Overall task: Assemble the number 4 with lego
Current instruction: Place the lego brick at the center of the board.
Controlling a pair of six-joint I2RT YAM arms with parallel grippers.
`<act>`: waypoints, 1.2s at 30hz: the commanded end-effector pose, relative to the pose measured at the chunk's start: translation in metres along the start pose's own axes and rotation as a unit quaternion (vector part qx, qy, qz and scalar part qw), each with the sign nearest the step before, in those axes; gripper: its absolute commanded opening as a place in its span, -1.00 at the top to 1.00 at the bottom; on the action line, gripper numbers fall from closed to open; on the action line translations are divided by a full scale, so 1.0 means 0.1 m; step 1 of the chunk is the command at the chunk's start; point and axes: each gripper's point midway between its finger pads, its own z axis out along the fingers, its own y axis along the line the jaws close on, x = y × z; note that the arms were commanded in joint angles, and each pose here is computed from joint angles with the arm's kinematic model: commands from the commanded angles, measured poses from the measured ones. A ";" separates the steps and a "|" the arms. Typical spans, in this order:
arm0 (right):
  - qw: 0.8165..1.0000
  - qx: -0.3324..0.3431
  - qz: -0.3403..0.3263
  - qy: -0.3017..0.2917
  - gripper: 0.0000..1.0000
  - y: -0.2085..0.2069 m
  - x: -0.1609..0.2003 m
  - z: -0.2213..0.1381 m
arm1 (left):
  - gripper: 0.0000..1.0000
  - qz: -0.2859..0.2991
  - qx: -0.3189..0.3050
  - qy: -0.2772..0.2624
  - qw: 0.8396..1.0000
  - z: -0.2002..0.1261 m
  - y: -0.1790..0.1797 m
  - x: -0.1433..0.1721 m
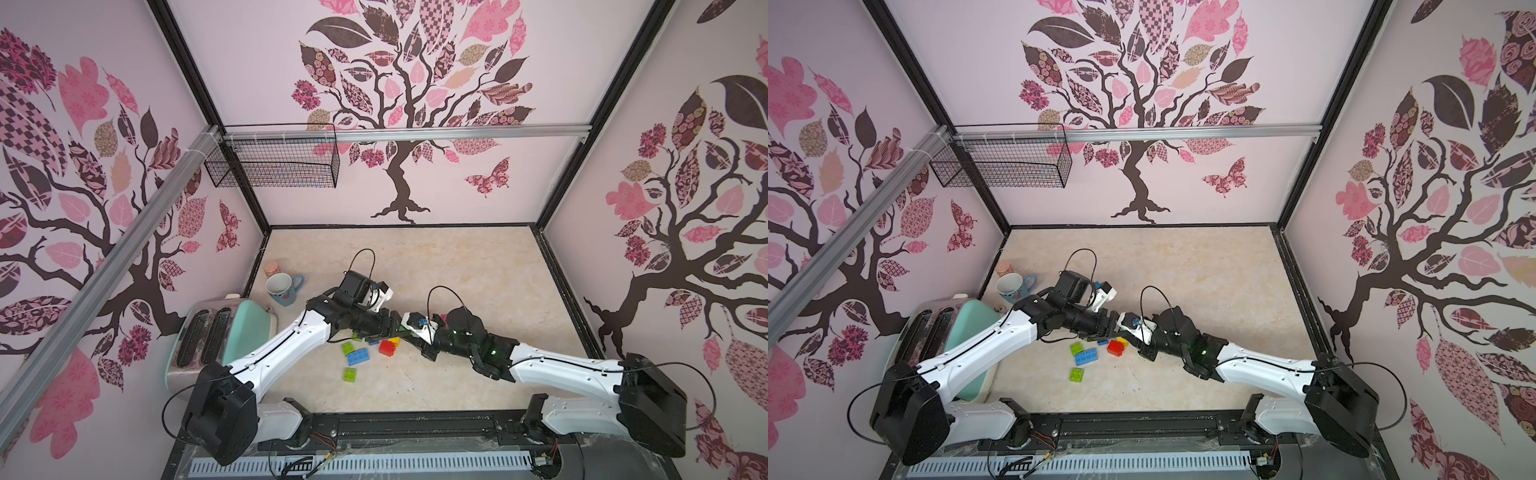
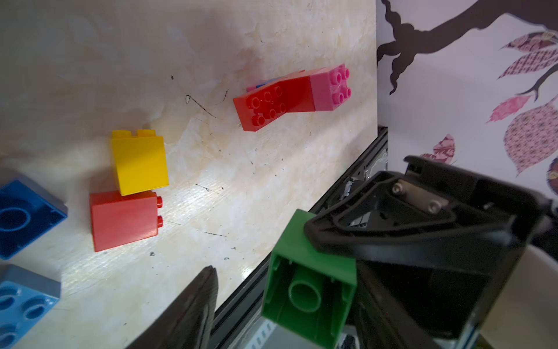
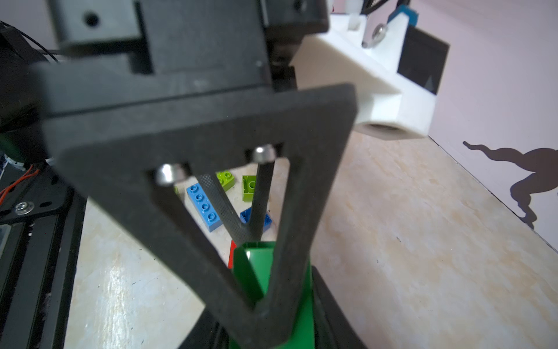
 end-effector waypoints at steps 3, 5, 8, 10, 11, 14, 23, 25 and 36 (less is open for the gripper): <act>0.996 -0.016 -0.002 -0.083 0.49 0.03 -0.40 0.02 | 0.05 0.020 0.040 -0.011 0.999 -0.02 -0.22 -0.11; 0.995 -0.019 0.000 -0.094 0.49 0.04 -0.42 0.02 | 0.21 0.023 0.046 -0.013 0.999 -0.03 -0.26 -0.13; 0.993 -0.019 0.004 -0.114 0.48 0.05 -0.45 0.00 | 0.54 0.029 0.049 -0.015 0.998 -0.06 -0.30 -0.14; 0.992 -0.012 0.011 -0.123 0.44 0.03 -0.46 -0.02 | 0.93 0.030 0.056 -0.016 0.998 -0.13 -0.34 -0.15; 0.991 -0.006 0.014 -0.134 0.39 0.01 -0.49 -0.04 | 1.00 0.031 0.064 -0.021 0.997 -0.18 -0.37 -0.17; 0.986 0.005 0.027 -0.164 0.11 -0.03 -0.56 -0.11 | 1.00 0.028 0.081 -0.043 0.995 -0.31 -0.45 -0.25; 0.961 0.021 0.045 -0.273 -0.36 -0.17 -0.92 -0.37 | 1.00 0.026 0.170 -0.039 0.984 -0.58 -0.86 -0.40; 0.955 0.016 0.050 -0.291 -0.39 -0.19 -0.98 -0.40 | 1.00 0.022 0.189 -0.042 0.981 -0.64 -0.94 -0.43; 0.942 0.002 0.064 -0.330 -0.34 -0.17 -1.06 -0.40 | 1.00 0.021 0.227 -0.056 0.972 -0.75 -1.07 -0.47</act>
